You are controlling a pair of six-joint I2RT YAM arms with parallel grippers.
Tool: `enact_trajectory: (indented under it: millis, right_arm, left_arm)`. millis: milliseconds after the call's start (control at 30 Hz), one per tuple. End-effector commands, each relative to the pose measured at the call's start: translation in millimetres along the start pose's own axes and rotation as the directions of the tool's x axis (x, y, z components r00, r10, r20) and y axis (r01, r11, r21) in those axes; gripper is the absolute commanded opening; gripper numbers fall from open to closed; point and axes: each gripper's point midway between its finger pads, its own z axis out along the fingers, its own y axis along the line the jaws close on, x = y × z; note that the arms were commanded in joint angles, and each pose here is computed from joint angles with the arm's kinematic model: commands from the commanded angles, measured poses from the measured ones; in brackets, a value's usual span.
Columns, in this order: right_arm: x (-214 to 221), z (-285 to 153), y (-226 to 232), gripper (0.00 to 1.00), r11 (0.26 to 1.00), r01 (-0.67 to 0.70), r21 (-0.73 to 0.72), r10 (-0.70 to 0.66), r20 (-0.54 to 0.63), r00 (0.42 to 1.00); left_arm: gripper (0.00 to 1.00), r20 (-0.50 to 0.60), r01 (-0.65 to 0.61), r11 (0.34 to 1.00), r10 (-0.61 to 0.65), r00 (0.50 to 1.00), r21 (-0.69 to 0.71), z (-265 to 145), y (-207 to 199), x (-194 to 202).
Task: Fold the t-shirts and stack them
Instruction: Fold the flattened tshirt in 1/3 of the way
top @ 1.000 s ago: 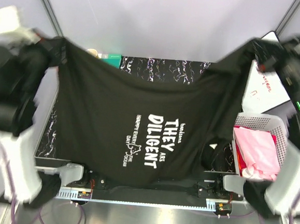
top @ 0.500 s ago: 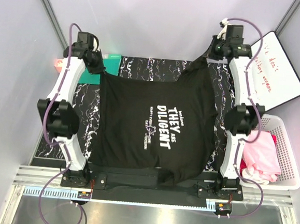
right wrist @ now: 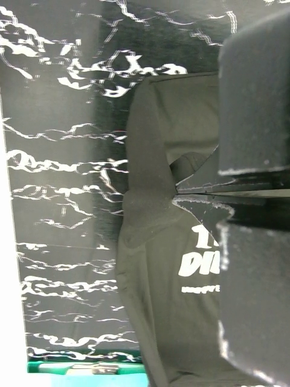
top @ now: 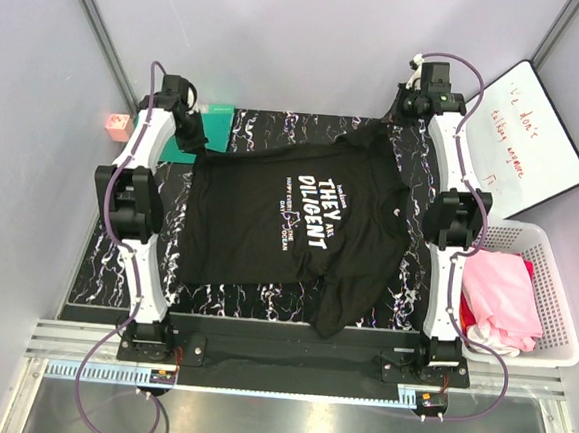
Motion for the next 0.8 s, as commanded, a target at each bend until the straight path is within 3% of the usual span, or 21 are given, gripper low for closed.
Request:
enact_trajectory:
  millis: [0,133,267,533,767]
  right_arm:
    - [-41.0,-64.8,30.8,0.0,0.997,0.064,-0.039,-0.059,0.122,0.991]
    - [-46.0,-98.2,44.4,0.0,0.998,0.049,-0.05,-0.042,0.145,0.989]
    - [-22.8,-111.7,41.9,0.0,0.999,0.029,-0.035,-0.026,0.092,0.995]
    - [50.0,-133.2,25.2,0.0,0.999,-0.02,0.025,0.022,-0.059,0.998]
    - [129.5,-125.4,11.5,0.0,0.993,-0.106,0.047,0.114,-0.248,0.962]
  left_arm:
    - [0.0,0.168,-0.039,0.998,0.032,0.985,0.041,-61.1,-15.1,-29.1]
    - [0.0,0.152,-0.035,0.999,0.032,0.988,0.013,-66.4,-0.9,-15.5]
    - [0.0,0.112,0.002,1.0,-0.001,0.994,-0.007,-66.5,15.0,3.3]
    - [0.0,0.008,0.034,0.997,-0.033,0.999,-0.068,-56.8,36.1,47.9]
    - [0.0,-0.115,0.055,0.993,-0.068,0.991,-0.104,-35.9,49.0,80.3]
